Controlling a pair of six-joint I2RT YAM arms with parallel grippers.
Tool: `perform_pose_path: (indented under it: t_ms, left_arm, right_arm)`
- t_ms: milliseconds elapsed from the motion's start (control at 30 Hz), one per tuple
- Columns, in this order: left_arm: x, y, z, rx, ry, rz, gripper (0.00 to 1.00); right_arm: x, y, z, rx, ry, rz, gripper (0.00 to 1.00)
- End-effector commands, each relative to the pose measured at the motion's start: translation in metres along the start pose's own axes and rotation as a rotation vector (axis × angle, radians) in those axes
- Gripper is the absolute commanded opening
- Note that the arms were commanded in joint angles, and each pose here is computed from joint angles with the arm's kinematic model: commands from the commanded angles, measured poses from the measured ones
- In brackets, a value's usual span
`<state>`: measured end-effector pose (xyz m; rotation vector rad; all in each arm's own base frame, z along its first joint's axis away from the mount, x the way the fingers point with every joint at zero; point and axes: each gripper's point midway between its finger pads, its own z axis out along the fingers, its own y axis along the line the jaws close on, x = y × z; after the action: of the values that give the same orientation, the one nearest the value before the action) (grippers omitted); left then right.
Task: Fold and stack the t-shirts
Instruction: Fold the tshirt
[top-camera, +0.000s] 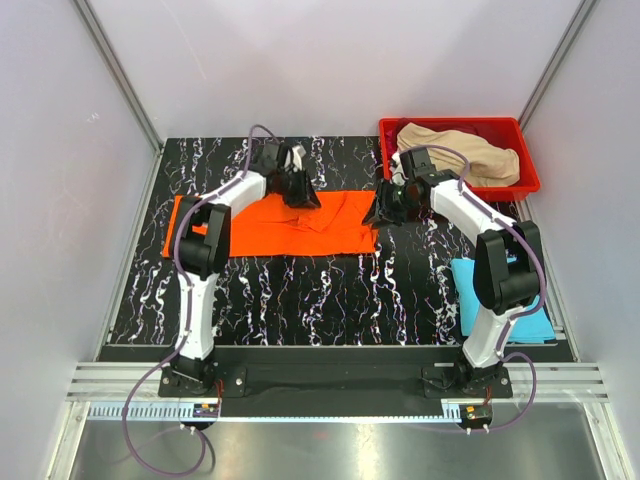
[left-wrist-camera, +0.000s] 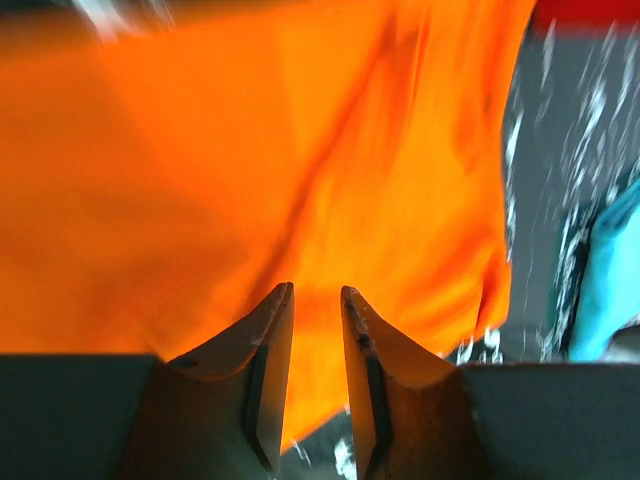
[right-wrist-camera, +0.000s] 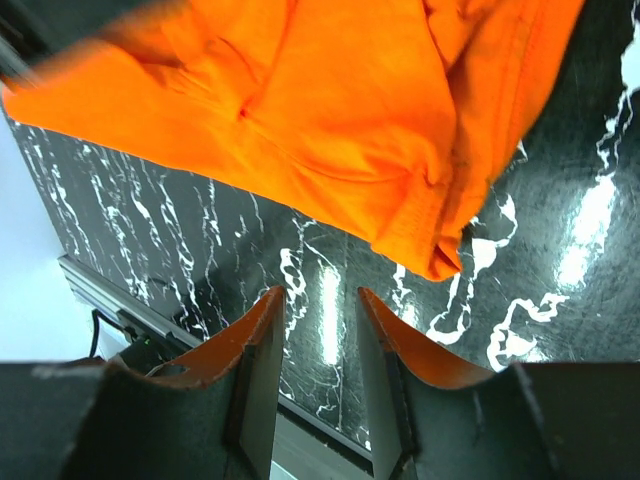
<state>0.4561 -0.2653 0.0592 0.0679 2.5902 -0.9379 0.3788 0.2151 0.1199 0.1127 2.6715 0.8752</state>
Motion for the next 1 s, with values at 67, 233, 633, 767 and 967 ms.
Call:
perform_pose_path:
  t_ms: [67, 233, 633, 767, 967]
  left_arm:
    - [-0.084, 0.019, -0.032, -0.017, -0.186, 0.015, 0.30]
    - [-0.076, -0.020, -0.067, 0.040, -0.206, 0.082, 0.32]
    - [0.047, -0.032, -0.054, 0.069, -0.032, 0.113, 0.08]
    - [0.049, -0.021, -0.039, 0.013, -0.012, 0.137, 0.08]
    - [0.049, -0.005, -0.016, -0.042, 0.021, 0.134, 0.08]
  right_arm:
    - [0.000, 0.009, -0.012, -0.032, -0.020, -0.012, 0.42]
    - [0.014, 0.002, -0.006, -0.027, 0.029, -0.013, 0.44]
    - [0.036, -0.024, -0.002, 0.050, 0.070, -0.030, 0.46]
    - [0.039, -0.028, -0.003, 0.065, 0.075, -0.032, 0.46]
    - [0.047, -0.030, -0.008, 0.068, 0.067, -0.024, 0.46]
